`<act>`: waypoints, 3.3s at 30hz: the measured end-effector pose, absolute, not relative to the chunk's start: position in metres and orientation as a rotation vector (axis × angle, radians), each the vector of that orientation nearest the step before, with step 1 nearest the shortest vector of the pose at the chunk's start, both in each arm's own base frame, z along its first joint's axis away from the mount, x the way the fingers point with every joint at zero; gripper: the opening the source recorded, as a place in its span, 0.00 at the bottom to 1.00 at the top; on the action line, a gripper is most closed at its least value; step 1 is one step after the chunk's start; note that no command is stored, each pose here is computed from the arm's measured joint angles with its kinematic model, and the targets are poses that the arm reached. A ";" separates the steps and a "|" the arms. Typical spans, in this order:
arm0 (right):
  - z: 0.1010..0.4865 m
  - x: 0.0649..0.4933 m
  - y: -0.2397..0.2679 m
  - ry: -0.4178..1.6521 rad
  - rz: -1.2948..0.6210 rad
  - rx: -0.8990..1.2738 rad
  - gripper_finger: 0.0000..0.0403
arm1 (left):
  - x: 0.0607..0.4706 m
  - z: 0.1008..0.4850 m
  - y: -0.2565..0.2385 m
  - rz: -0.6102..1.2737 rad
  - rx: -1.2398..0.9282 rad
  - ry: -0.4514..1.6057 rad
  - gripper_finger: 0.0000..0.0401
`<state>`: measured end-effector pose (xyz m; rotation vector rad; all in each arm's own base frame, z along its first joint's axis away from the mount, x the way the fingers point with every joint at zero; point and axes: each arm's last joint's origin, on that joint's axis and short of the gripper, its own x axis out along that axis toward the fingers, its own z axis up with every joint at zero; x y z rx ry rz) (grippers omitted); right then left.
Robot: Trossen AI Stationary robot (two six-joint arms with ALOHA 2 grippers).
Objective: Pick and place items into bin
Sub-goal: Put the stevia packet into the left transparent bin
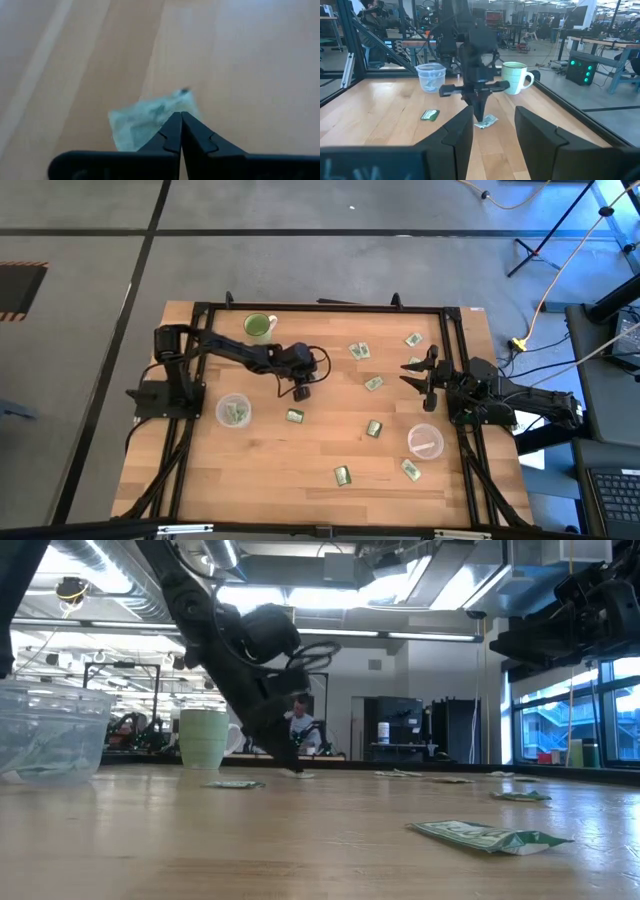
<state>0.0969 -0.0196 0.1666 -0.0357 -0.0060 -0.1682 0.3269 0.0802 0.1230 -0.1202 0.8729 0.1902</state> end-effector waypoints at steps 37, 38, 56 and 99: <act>0.167 0.097 -0.020 -0.006 -0.168 -0.034 0.37 | 0.323 0.138 0.082 0.263 -0.143 0.851 0.22; 0.167 0.097 -0.020 -0.006 -0.168 -0.035 0.37 | 0.324 0.137 0.082 0.269 -0.143 0.852 0.22; 0.167 0.097 -0.020 -0.006 -0.168 -0.035 0.37 | 0.328 0.110 0.083 0.278 -0.136 0.925 0.14; 0.167 0.097 -0.020 -0.006 -0.169 -0.032 0.37 | 0.264 0.278 0.028 0.223 -0.180 0.817 0.01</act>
